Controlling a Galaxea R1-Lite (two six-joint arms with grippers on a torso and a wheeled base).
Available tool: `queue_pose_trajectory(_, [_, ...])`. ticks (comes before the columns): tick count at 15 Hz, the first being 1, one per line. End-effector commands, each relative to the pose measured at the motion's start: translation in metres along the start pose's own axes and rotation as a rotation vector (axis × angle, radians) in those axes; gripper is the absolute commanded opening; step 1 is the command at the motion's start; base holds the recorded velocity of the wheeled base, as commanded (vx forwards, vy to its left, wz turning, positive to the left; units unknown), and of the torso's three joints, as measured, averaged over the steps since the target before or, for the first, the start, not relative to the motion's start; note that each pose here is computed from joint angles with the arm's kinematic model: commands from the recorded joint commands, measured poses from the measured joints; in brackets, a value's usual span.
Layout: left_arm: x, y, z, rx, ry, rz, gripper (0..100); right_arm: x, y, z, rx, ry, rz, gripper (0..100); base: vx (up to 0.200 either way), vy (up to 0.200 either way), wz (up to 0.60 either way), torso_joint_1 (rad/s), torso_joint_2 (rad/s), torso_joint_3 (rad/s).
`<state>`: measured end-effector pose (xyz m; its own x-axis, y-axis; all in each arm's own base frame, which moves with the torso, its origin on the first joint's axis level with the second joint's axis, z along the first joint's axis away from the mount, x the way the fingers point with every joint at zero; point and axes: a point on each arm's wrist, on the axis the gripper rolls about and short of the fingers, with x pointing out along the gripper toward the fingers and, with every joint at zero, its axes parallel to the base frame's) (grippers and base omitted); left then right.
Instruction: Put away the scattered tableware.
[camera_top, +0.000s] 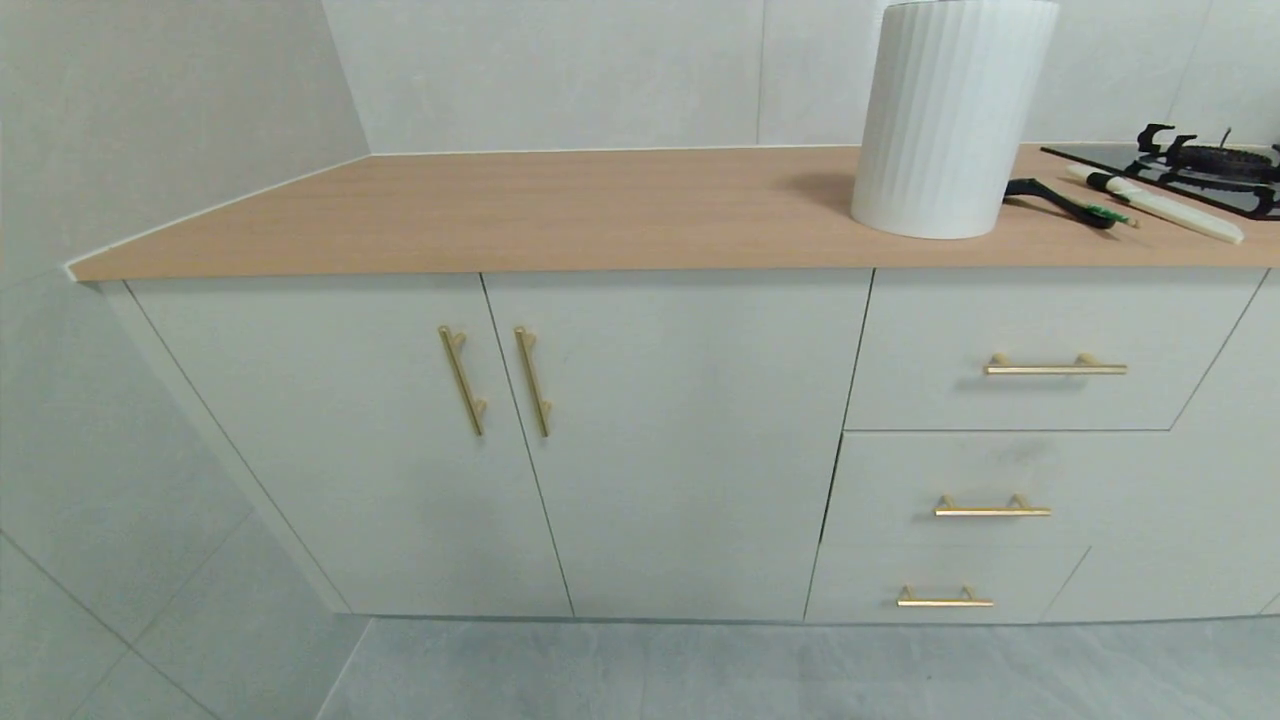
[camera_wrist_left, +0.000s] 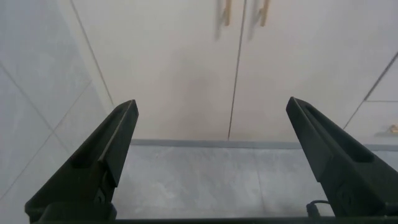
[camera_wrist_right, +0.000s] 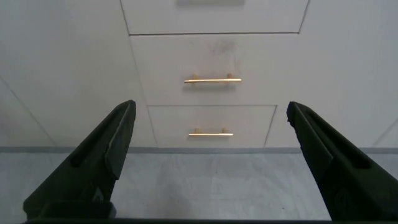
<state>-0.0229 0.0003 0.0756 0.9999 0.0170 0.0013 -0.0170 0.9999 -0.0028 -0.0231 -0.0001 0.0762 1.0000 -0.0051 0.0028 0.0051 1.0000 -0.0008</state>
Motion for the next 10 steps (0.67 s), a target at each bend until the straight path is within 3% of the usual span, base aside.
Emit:
queue_pose_trajectory(1, [0.0001,0.0000,-0.0001,0.000,0.001,0.001,100,0.0001,0.0000,0.0000,-0.001,0.001,0.001,100,0.000,0.000,0.00,0.000,0.00,0.000])
queue_pose_trajectory(5, [0.0001,0.0000,-0.0001,0.001,0.001,0.000,100,0.0001,0.0000,0.0000,-0.001,0.001,0.001,100,0.000,0.000,0.00,0.000,0.00,0.000])
queue_pose_trajectory(10, [0.0001,0.0000,-0.0001,0.001,0.001,0.000,100,0.0001,0.0000,0.0000,-0.001,0.001,0.001,100,0.000,-0.200,0.00,0.005,0.00,0.002])
